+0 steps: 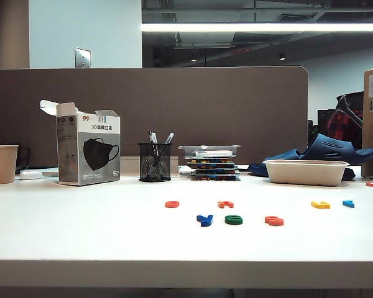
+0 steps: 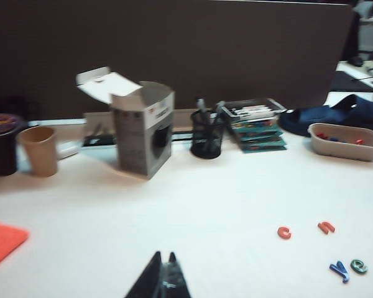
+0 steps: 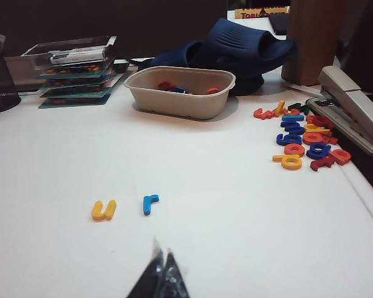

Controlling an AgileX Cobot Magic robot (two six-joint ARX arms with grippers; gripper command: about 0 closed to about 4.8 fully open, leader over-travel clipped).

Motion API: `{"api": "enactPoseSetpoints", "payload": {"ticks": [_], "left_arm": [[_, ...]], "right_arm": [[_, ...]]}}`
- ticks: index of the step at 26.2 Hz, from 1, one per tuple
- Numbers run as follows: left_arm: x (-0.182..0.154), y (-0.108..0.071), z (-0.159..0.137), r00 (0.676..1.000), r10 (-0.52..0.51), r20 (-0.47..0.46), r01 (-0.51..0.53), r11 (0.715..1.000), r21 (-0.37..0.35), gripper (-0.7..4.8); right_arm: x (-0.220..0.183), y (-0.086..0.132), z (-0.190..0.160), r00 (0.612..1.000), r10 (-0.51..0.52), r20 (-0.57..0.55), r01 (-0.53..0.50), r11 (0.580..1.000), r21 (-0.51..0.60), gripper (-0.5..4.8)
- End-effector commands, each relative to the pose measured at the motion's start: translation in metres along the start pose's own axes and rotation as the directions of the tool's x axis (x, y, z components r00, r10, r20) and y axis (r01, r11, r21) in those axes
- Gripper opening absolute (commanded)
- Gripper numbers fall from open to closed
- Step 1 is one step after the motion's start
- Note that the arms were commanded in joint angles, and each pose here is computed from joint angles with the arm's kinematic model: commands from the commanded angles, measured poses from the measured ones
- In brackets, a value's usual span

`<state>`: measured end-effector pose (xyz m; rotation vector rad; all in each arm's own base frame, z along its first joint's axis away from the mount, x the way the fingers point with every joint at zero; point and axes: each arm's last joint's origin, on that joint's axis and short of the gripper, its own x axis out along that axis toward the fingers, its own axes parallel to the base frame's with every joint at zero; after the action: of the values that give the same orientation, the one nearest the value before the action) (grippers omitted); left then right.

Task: Select the appropriate letters from the row of letter magnets placed on the table to arrange into the word "yes".

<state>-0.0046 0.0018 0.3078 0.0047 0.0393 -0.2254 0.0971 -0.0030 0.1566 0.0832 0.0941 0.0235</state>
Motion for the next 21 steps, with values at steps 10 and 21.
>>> {"api": "enactPoseSetpoints", "payload": {"ticks": [10, 21], "left_arm": [[0.088, -0.003, -0.085, 0.993, -0.052, 0.102, 0.058, 0.997, -0.059, -0.05], [0.104, -0.004, -0.122, 0.994, -0.05, 0.1, 0.056, 0.997, -0.056, -0.05]], "right_arm": [[0.0, 0.0, 0.0, 1.0, 0.001, 0.017, -0.001, 1.0, -0.004, -0.01], [0.0, 0.0, 0.0, 1.0, 0.001, 0.017, -0.001, 1.0, -0.004, -0.01]]}}
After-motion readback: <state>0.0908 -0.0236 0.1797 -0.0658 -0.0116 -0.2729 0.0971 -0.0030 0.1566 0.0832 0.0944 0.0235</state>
